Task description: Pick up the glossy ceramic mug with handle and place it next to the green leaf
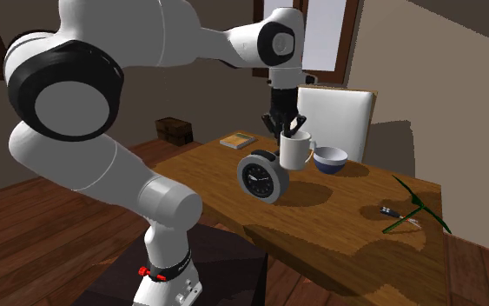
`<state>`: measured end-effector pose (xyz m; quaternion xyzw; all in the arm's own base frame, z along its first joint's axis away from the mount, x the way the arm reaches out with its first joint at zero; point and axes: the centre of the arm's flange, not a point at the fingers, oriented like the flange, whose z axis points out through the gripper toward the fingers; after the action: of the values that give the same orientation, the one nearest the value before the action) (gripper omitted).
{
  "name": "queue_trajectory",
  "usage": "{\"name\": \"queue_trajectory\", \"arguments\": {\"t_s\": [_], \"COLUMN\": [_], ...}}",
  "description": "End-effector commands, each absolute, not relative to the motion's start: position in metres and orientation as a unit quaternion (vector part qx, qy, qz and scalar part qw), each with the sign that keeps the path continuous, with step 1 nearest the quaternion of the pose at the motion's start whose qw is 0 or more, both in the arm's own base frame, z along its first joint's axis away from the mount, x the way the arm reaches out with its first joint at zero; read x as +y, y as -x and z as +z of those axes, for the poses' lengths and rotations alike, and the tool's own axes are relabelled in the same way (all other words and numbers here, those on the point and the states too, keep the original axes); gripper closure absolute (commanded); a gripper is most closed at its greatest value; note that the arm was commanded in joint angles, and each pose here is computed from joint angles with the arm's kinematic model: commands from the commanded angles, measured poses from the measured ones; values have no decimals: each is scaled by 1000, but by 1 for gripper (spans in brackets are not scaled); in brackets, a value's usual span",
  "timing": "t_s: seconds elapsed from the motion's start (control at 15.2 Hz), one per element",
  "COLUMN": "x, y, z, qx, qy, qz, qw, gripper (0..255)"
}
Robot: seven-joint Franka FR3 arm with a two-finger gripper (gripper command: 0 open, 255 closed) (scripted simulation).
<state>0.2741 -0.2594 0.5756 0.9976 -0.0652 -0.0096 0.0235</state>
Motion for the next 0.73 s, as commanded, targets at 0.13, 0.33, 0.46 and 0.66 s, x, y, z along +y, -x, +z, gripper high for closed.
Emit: {"name": "queue_trajectory", "arguments": {"t_s": [0.13, 0.33, 0.46, 0.66], "x": [-314, -353, -379, -417], "y": [-264, -257, -252, -245], "z": [578, 578, 578, 578], "qx": [-65, -65, -65, -65], "qy": [-998, -998, -998, -998], "qz": [-10, -10, -10, -10], "qw": [24, 24, 24, 24], "gripper": [255, 255, 255, 255]}}
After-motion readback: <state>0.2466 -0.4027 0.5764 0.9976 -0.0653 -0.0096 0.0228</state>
